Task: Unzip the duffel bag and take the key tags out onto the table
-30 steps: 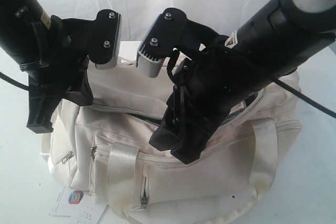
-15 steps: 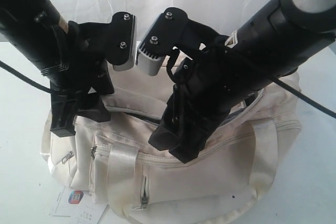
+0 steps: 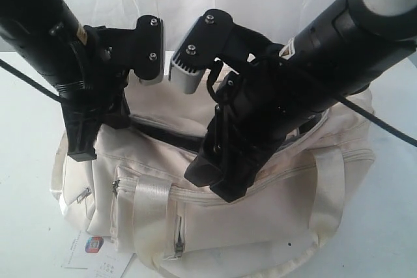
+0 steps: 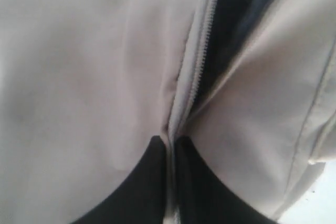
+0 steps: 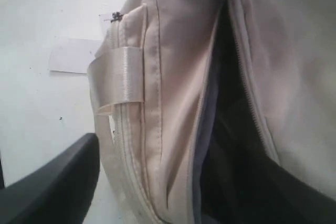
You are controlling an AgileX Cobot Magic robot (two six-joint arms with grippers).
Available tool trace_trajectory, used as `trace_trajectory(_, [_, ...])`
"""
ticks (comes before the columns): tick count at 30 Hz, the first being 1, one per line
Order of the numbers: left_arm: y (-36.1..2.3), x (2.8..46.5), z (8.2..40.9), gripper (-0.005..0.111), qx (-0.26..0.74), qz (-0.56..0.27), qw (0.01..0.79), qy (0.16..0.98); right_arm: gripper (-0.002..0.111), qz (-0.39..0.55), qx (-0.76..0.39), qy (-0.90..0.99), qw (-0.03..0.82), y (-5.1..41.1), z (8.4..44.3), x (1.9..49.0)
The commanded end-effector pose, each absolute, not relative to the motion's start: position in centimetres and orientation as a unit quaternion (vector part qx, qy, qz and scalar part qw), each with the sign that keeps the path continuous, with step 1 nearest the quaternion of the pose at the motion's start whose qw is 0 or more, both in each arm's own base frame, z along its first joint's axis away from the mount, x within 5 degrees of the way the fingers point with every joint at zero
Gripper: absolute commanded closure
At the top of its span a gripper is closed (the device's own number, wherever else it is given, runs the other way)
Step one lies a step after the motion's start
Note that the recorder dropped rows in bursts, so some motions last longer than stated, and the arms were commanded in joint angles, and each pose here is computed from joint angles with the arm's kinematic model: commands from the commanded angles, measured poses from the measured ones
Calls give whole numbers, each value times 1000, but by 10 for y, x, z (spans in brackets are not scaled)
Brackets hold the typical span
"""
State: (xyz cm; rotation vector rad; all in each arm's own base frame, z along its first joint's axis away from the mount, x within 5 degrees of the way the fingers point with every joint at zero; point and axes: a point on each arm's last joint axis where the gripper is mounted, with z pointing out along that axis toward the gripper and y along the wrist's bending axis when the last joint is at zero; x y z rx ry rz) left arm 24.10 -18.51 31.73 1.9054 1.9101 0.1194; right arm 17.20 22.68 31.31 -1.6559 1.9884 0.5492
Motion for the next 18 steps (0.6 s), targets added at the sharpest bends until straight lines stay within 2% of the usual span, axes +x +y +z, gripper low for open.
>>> trace_trajectory(1, [-184, 248, 324, 107, 658, 76, 250, 706, 42, 201, -604, 728, 254, 226, 317, 172])
trace_trajectory(11, [-171, 286, 357, 107, 536, 223, 418, 699, 42, 202, -603, 728, 255, 226, 317, 172])
trace_trajectory(14, [-159, 303, 360, 107, 476, 233, 459, 713, 42, 202, -603, 728, 256, 226, 317, 172])
trace_trajectory(18, [-140, 326, 347, 107, 415, 223, 460, 753, 42, 203, -602, 728, 256, 226, 317, 172])
